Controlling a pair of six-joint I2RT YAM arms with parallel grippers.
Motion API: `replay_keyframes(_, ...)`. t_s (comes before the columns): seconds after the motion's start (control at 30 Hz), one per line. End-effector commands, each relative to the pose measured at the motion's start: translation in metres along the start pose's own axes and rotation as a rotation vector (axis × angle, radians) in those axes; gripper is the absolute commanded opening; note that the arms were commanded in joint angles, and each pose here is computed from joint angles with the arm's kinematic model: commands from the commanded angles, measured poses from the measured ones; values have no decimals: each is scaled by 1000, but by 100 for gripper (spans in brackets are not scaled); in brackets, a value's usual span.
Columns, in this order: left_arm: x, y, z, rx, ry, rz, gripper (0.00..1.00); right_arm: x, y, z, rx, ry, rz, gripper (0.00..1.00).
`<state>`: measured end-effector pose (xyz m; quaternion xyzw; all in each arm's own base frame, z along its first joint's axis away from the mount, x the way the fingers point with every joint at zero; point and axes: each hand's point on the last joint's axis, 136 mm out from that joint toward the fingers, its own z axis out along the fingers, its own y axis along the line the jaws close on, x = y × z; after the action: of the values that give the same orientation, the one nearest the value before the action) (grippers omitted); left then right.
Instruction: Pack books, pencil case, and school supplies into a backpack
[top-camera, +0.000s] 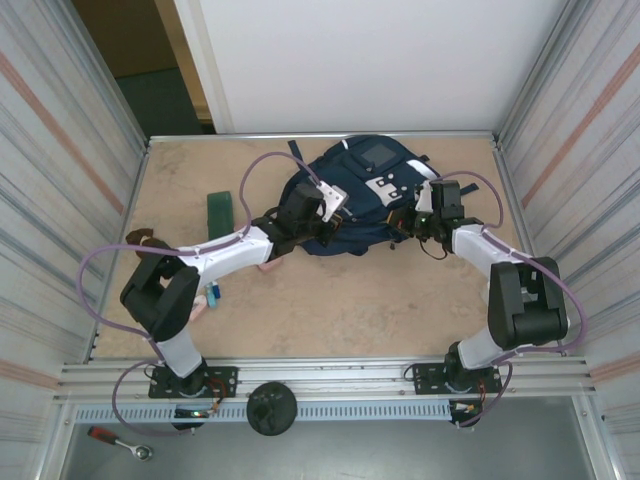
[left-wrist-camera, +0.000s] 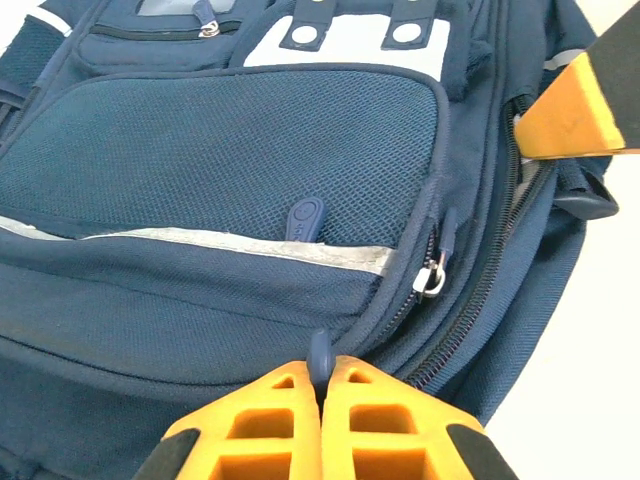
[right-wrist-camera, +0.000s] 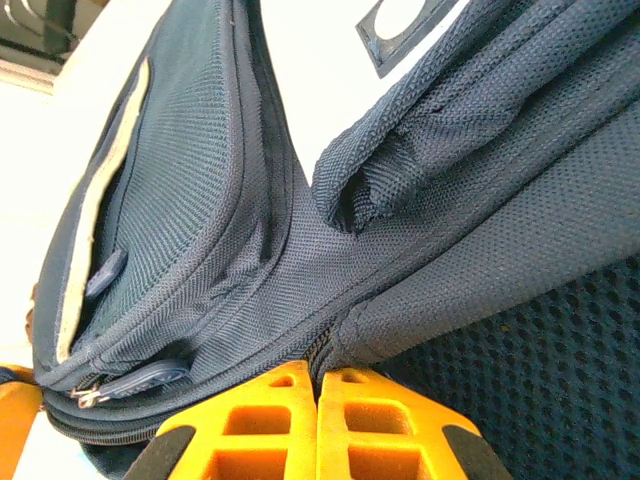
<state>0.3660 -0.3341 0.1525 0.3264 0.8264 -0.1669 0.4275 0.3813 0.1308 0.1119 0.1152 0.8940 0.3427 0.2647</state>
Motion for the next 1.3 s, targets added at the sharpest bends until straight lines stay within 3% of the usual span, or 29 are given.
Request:
replay_keyframes(0.0, -7, 19, -19, -47, -16, -16, 0, -22, -13, -6, 34, -67, 24, 0)
replay_keyframes(0.37, -30, -37, 5, 36, -39, 70, 0, -11, 31, -3, -72, -97, 38, 0)
replay_keyframes(0.7, -35, -20, -9, -23, -104, 18, 0, -2, -1, -9, 7, -166, 108, 0)
replay_keyframes(1.03, -44, -63, 11, 45, -144, 5, 0, 8, 30, -1, -58, -179, 124, 0)
replay_keyframes(1.27, -41, -38, -4, -8, -176, -41, 0, 7, -6, -12, 29, -209, 159, 0)
